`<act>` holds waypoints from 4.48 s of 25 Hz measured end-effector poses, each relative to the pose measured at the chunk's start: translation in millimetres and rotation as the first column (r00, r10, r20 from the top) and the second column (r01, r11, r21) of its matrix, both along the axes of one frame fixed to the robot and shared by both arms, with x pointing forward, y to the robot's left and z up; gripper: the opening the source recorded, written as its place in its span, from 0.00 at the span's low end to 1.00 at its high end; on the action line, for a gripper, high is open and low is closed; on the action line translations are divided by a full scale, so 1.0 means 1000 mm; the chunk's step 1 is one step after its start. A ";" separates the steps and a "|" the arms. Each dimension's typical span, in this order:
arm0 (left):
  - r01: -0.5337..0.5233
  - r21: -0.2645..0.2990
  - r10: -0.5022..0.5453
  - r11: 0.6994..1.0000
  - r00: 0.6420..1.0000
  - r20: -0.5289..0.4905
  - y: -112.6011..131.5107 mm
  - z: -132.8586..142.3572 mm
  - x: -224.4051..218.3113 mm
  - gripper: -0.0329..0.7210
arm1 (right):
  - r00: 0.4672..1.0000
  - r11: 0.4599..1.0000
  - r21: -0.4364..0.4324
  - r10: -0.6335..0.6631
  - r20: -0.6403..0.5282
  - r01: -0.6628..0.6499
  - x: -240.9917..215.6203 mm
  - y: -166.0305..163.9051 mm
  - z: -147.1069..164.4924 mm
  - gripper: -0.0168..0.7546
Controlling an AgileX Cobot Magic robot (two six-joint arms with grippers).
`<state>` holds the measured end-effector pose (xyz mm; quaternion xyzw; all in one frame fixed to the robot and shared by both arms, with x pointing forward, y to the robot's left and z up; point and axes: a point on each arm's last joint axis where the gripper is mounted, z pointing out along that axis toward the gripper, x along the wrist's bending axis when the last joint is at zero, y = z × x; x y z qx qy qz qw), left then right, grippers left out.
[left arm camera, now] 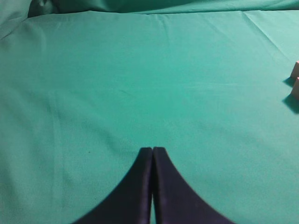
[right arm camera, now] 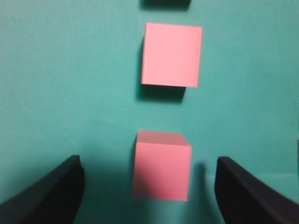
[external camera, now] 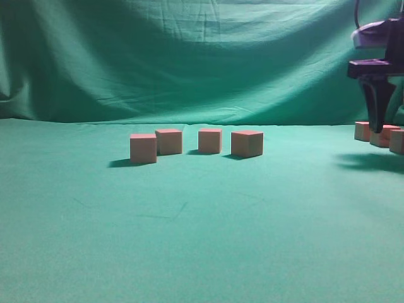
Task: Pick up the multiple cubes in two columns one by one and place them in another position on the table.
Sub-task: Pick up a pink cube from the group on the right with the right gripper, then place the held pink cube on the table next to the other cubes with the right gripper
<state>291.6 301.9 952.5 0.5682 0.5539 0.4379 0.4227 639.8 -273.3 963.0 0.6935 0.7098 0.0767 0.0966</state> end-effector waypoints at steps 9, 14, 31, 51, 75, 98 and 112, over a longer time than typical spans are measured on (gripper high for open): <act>0.000 0.000 0.000 1.000 1.000 0.000 0.000 0.000 0.000 0.04 | 1.000 1.000 -0.002 0.002 -0.012 -0.002 0.011 0.001 -0.019 0.71; 0.000 0.000 0.000 1.000 1.000 0.000 0.000 0.000 0.000 0.04 | 1.000 1.000 -0.003 0.002 -0.024 -0.003 0.012 0.001 -0.025 0.71; 0.000 0.000 0.000 1.000 1.000 0.000 0.000 0.000 0.000 0.04 | 0.998 1.000 -0.004 -0.016 -0.053 0.016 0.004 0.005 0.011 0.37; 0.000 0.000 0.000 1.000 1.000 0.000 0.000 0.000 0.000 0.04 | 0.701 0.703 -0.034 0.711 0.051 -0.710 -0.120 0.218 0.094 0.37; 0.000 0.000 0.000 1.000 1.000 0.000 0.000 0.000 0.000 0.04 | 0.616 0.614 -0.048 0.785 -0.068 -0.788 -0.099 0.311 0.013 0.37; 0.000 0.000 0.000 1.000 1.000 0.000 0.000 0.000 0.000 0.04 | 0.783 0.778 -0.097 0.622 -0.022 -0.620 -0.081 0.309 -0.011 0.37; 0.000 0.000 0.000 1.000 1.000 0.000 0.000 0.000 0.000 0.04 | 0.836 0.833 -0.077 0.549 -0.014 -0.549 -0.081 0.309 -0.011 0.37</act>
